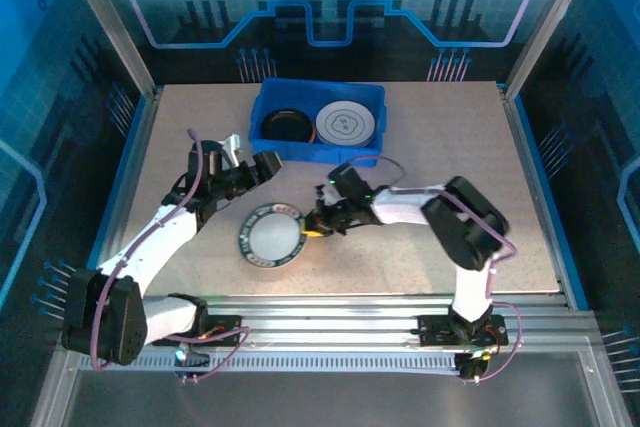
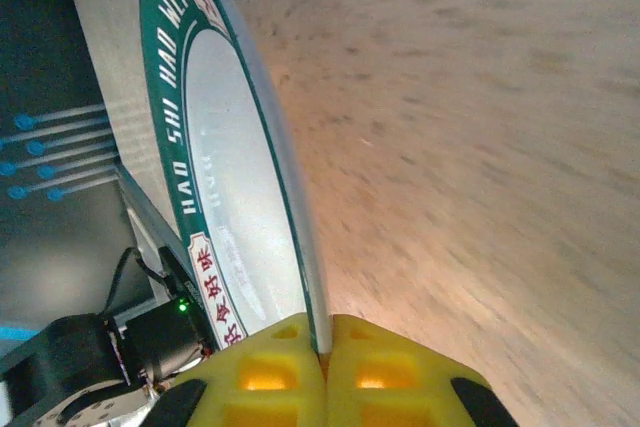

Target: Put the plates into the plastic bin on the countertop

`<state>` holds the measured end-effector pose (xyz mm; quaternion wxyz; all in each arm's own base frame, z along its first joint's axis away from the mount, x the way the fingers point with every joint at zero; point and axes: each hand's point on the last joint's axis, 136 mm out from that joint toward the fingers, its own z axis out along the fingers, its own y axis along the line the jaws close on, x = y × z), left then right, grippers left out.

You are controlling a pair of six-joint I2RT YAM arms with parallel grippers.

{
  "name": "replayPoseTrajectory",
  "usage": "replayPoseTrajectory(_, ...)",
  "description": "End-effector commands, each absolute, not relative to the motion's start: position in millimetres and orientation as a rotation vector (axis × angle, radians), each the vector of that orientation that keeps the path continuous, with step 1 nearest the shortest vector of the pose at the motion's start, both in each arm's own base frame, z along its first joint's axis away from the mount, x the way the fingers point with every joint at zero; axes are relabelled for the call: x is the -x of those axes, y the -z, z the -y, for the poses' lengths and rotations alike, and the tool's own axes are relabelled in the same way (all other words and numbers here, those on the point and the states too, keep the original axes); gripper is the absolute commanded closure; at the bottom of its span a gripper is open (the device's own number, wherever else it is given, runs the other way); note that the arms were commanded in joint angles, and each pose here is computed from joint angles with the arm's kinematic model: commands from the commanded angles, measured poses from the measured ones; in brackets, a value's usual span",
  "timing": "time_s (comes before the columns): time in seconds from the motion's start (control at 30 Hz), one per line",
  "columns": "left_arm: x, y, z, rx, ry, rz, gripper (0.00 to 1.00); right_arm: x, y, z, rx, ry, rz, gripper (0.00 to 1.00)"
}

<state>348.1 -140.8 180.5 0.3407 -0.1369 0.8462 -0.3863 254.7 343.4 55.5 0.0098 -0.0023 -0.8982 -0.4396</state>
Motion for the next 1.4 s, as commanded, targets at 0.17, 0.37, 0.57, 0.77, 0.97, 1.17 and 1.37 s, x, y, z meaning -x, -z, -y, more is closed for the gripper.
replayPoseTrajectory(0.17, -343, -174, 169, 0.220, 1.105, -2.173, 0.10, -250, -124, -251, 0.112, 1.493, 2.953, 1.00)
replayPoseTrajectory(0.37, -330, -172, 194, 0.152, 1.218, -2.177, 0.13, -262, -155, -225, 0.259, 1.697, 2.904, 1.00)
replayPoseTrajectory(0.57, -319, -174, 215, 0.109, 1.294, -2.174, 0.26, -275, -171, -225, 0.309, 1.836, 2.841, 1.00)
replayPoseTrajectory(0.77, -316, -160, 214, 0.157, 1.300, -2.205, 0.61, -279, -177, -228, 0.307, 1.871, 2.817, 1.00)
replayPoseTrajectory(0.97, -320, -160, 212, 0.174, 1.269, -2.211, 1.00, -280, -173, -226, 0.323, 1.852, 2.829, 1.00)
replayPoseTrajectory(1.17, -327, -162, 210, 0.180, 1.222, -2.227, 1.00, -282, -162, -223, 0.335, 1.813, 2.877, 1.00)
replayPoseTrajectory(1.37, -335, -172, 199, 0.181, 1.095, -2.244, 1.00, -278, -150, -209, 0.331, 1.652, 3.008, 0.63)
